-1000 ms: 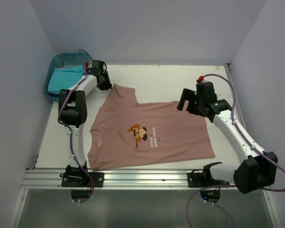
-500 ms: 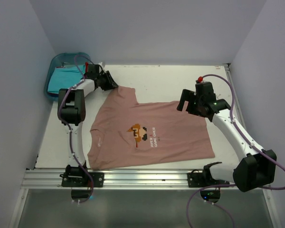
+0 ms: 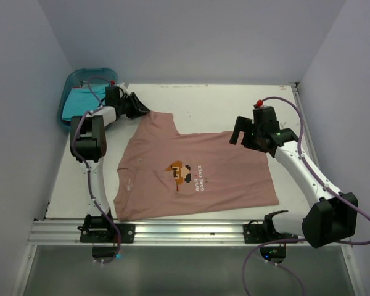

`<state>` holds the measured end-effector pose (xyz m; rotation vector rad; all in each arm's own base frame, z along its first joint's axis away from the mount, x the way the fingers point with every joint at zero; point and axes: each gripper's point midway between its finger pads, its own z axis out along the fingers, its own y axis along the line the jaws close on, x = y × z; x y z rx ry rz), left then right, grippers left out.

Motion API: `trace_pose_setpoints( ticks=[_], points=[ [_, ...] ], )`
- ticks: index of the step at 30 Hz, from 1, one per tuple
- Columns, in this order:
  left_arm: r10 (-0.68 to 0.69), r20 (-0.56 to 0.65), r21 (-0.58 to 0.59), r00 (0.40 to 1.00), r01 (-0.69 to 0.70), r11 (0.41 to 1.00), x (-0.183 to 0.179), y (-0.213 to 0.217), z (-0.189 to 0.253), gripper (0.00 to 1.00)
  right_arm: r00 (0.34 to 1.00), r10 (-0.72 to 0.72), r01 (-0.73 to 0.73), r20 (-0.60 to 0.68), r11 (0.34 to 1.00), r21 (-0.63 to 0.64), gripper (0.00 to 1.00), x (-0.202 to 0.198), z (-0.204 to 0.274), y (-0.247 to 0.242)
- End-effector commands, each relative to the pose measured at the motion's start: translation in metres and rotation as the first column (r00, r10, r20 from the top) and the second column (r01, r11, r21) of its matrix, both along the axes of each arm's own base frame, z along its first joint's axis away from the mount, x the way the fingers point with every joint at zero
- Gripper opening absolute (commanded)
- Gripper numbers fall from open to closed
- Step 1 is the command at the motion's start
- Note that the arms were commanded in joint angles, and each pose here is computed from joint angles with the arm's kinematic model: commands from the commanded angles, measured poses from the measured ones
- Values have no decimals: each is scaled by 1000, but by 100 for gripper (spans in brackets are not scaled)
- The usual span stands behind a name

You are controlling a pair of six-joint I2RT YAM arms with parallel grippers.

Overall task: Fold and stack the t-shirts
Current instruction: Grap the side of the flattened tshirt furthest away from the robot with both arms

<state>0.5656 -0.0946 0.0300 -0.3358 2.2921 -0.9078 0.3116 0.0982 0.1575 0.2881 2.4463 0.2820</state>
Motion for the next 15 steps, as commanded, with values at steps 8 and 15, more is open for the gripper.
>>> trace_pose_setpoints(
  ticks=[8,15],
  points=[
    [60,99,90,993,-69,994,2,24,29,43,1000,0,1,23,1000,-15,99,5,8,-2],
    [24,201,50,979,-35,998,4,17,53,44,1000,0,1,19,1000,-19,99,6,7,-2]
  ],
)
